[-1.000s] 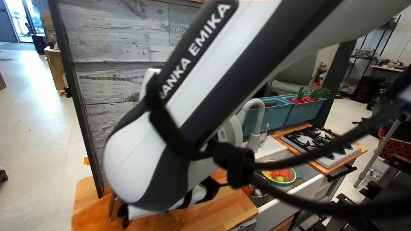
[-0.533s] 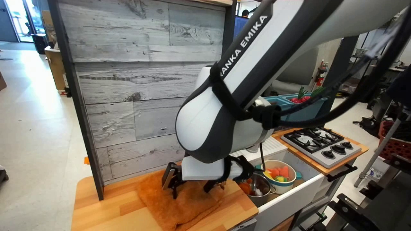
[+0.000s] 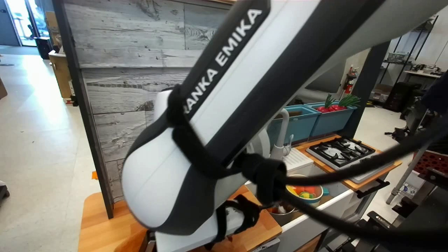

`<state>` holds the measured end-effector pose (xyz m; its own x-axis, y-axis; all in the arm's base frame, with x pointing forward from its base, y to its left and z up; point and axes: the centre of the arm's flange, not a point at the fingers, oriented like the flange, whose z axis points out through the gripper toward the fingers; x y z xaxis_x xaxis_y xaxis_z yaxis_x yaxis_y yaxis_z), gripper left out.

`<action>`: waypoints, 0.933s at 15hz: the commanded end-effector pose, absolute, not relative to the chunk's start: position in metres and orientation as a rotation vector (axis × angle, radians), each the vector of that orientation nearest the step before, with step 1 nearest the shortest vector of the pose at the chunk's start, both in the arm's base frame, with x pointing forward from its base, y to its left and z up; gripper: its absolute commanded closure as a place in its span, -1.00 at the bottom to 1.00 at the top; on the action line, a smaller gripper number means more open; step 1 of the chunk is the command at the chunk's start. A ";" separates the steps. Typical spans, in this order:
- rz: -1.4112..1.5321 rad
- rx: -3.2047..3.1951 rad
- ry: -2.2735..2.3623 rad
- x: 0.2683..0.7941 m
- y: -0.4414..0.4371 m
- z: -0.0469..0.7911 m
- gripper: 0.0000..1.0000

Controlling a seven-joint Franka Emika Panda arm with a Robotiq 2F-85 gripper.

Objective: Pick the objects on the counter and the stove and put them in the pots in the sink, then wipe the counter with the cloth

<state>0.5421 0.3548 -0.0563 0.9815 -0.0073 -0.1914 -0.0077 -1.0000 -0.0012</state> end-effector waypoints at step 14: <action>0.098 -3.197 0.477 0.589 0.230 -0.060 -1.00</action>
